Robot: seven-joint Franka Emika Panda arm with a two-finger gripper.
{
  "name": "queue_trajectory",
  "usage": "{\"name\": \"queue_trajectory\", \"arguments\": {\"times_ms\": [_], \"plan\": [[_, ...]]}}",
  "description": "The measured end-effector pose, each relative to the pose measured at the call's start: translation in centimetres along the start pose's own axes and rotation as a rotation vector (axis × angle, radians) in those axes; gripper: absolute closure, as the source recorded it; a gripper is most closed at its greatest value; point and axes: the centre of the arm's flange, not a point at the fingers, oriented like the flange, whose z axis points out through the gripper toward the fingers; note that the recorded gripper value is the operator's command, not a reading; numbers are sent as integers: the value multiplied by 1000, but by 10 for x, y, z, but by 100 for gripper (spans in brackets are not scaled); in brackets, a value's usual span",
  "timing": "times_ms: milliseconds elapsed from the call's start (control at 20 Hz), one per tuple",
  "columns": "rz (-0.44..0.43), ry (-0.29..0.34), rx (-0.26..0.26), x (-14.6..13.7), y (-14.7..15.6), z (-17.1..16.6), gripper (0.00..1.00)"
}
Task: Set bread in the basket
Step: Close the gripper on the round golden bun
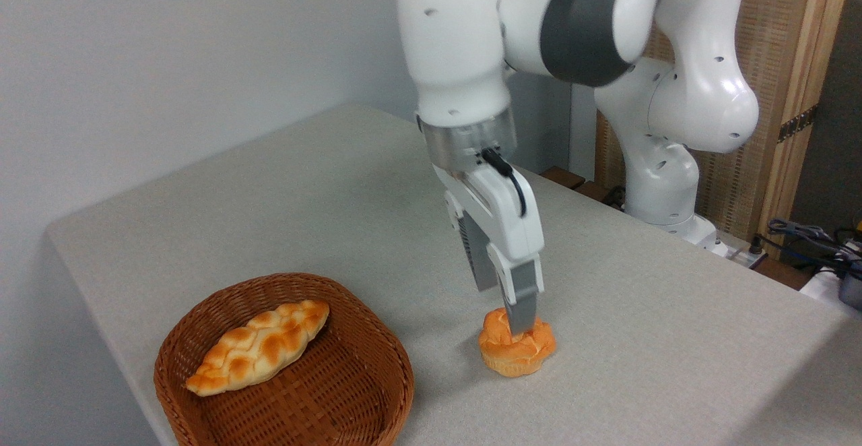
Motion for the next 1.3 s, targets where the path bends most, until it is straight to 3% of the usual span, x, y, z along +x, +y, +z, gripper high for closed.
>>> {"name": "queue_trajectory", "arguments": {"times_ms": [250, 300, 450, 550, 1300], "plan": [[16, 8, 9, -3, 2, 23, 0], [19, 7, 6, -2, 3, 28, 7], [22, 4, -4, -1, 5, 38, 53], [23, 1, -10, -1, 6, 41, 59], [24, -5, -22, 1, 5, 47, 63]]}}
